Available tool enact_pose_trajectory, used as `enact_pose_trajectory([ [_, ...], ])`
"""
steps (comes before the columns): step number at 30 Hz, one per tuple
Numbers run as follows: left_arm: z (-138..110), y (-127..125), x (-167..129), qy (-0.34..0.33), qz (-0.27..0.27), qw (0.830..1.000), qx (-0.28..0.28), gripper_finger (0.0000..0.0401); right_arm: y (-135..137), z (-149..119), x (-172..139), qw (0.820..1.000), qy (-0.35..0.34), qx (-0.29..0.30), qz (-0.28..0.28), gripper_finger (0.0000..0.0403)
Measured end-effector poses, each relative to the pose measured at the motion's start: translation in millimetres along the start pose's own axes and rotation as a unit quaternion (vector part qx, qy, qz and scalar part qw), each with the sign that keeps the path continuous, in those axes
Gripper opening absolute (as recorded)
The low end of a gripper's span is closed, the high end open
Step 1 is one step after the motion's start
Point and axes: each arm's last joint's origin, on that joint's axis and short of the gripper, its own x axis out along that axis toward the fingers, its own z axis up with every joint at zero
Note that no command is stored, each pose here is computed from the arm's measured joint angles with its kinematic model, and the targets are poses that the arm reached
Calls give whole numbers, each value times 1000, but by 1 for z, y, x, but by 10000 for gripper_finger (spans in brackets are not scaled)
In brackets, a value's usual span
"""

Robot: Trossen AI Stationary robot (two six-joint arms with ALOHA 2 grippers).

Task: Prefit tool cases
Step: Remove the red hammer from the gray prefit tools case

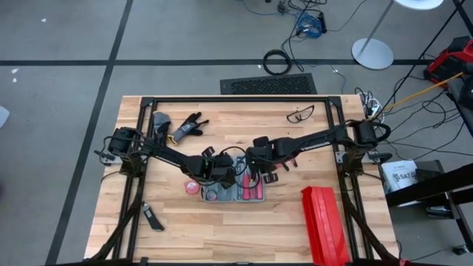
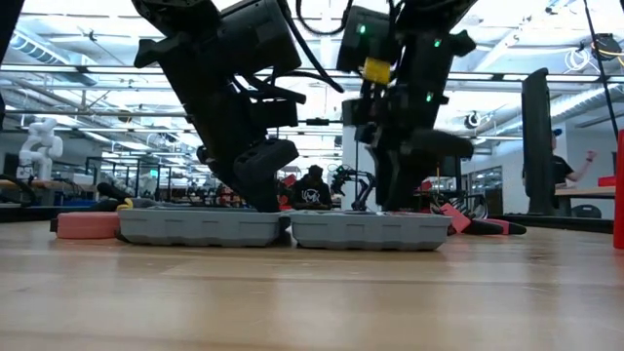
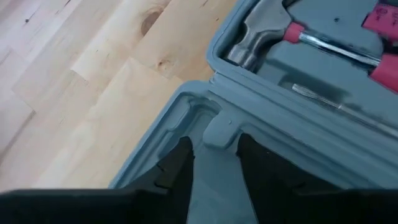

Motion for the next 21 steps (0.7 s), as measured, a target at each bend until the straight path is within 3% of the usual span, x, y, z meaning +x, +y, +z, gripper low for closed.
enact_pose_trajectory([
  [5,0,0,0,-2,-4,1000,-2,137,-2,2,11,1000,7,-8,-26,131],
  [14,1,-1,0,-6,-7,1000,-5,137,1,1,27,998,35,-37,-24,130],
  [21,3,-3,1,-11,-17,1000,-12,137,-2,-2,4,999,16,1,-31,130],
])
